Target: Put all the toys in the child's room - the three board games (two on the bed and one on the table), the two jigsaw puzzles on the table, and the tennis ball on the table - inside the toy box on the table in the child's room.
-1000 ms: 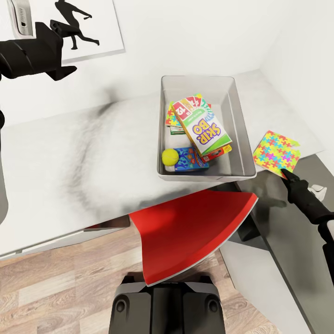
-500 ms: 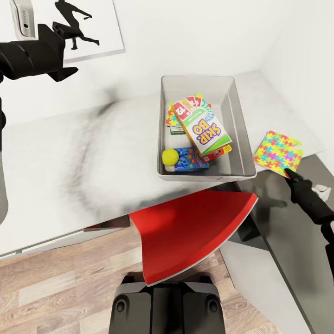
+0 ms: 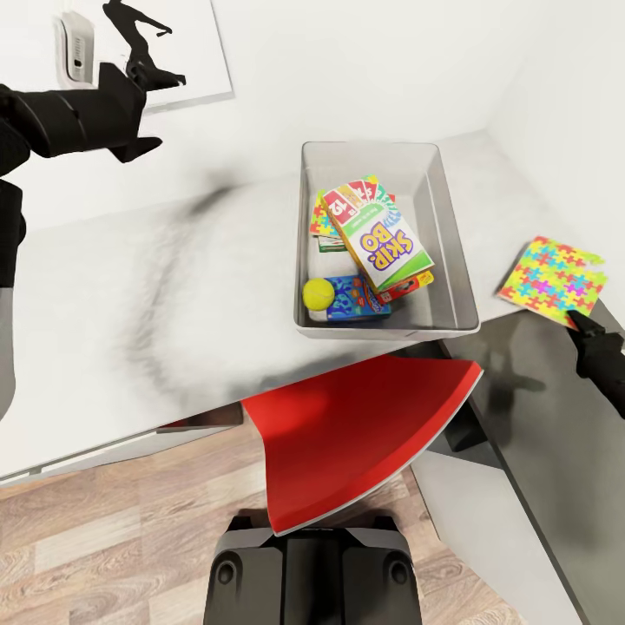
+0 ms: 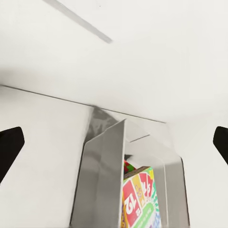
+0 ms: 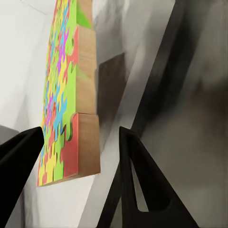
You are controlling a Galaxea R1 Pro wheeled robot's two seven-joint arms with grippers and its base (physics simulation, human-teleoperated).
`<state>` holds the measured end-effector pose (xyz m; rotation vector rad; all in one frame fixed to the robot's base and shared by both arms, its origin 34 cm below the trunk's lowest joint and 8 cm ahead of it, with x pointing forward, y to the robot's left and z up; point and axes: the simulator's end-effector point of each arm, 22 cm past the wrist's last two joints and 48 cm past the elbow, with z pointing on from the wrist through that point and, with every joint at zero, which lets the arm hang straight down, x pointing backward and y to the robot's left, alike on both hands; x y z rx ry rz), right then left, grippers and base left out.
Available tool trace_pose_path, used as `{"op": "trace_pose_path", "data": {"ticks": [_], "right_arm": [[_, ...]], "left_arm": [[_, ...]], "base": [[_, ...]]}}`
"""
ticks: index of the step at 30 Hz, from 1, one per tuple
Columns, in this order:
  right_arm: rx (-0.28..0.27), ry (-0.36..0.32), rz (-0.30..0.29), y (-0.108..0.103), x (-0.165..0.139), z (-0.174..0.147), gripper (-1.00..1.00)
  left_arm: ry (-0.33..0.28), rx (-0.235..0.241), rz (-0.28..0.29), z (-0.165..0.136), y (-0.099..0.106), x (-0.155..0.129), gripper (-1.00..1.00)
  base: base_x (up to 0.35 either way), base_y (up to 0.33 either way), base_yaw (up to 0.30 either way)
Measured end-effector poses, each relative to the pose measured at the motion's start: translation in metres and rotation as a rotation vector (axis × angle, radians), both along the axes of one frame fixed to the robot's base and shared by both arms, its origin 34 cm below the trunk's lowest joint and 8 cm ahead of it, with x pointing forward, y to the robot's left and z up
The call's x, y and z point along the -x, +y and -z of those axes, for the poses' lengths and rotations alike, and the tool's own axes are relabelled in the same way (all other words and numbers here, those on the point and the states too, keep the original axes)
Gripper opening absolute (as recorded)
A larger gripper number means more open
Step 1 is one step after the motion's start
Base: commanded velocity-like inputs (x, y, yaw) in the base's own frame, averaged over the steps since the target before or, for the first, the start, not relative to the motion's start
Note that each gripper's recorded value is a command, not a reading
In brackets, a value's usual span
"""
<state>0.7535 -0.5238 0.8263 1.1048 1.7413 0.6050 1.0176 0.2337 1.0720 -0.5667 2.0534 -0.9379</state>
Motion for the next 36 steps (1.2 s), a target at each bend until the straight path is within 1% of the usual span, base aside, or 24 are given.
{"op": "trace_pose_path", "data": {"ticks": [3,7,13,17,23,27,29,30,32,36], "right_arm": [[0.019,-0.003,-0.002,-0.007,-0.001,-0.006,-1.0],[0.027,-0.011,-0.008,-0.008,-0.003,-0.011,-1.0],[0.053,-0.061,-0.046,0.0,-0.016,-0.037,-1.0],[0.06,-0.073,-0.069,0.006,-0.021,-0.046,-1.0],[0.027,-0.039,-0.163,0.027,-0.021,-0.047,-1.0],[0.032,-0.019,-0.204,0.028,-0.021,-0.051,-1.0],[0.036,-0.014,-0.212,0.027,-0.021,-0.052,-1.0],[0.038,-0.011,-0.217,0.027,-0.021,-0.053,-1.0],[0.04,-0.008,-0.22,0.027,-0.021,-0.053,-1.0],[0.044,0.003,-0.221,0.026,-0.02,-0.052,-1.0]], "left_arm": [[0.005,-0.009,0.011,0.003,-0.005,0.001,1.0],[0.006,-0.01,0.014,0.004,-0.006,0.002,1.0],[0.008,-0.011,0.02,0.005,-0.01,0.002,1.0],[0.015,-0.023,0.034,0.01,-0.016,0.004,1.0],[0.023,-0.035,0.05,0.015,-0.023,0.007,1.0],[0.031,-0.046,0.063,0.02,-0.028,0.008,1.0],[0.041,-0.053,0.067,0.025,-0.029,0.009,1.0],[0.06,-0.06,0.074,0.034,-0.032,0.011,1.0],[0.08,-0.065,0.088,0.043,-0.039,0.013,1.0],[0.104,-0.059,0.111,0.053,-0.049,0.017,1.0]], "base": [[0.0,0.0,0.0],[0.0,0.0,0.0],[0.0,0.0,0.0],[0.0,0.0,0.0],[0.0,0.0,0.0],[0.0,0.0,0.0],[0.0,0.0,0.0],[0.0,0.0,0.0],[0.0,0.0,0.0],[0.0,0.0,0.0]]}}
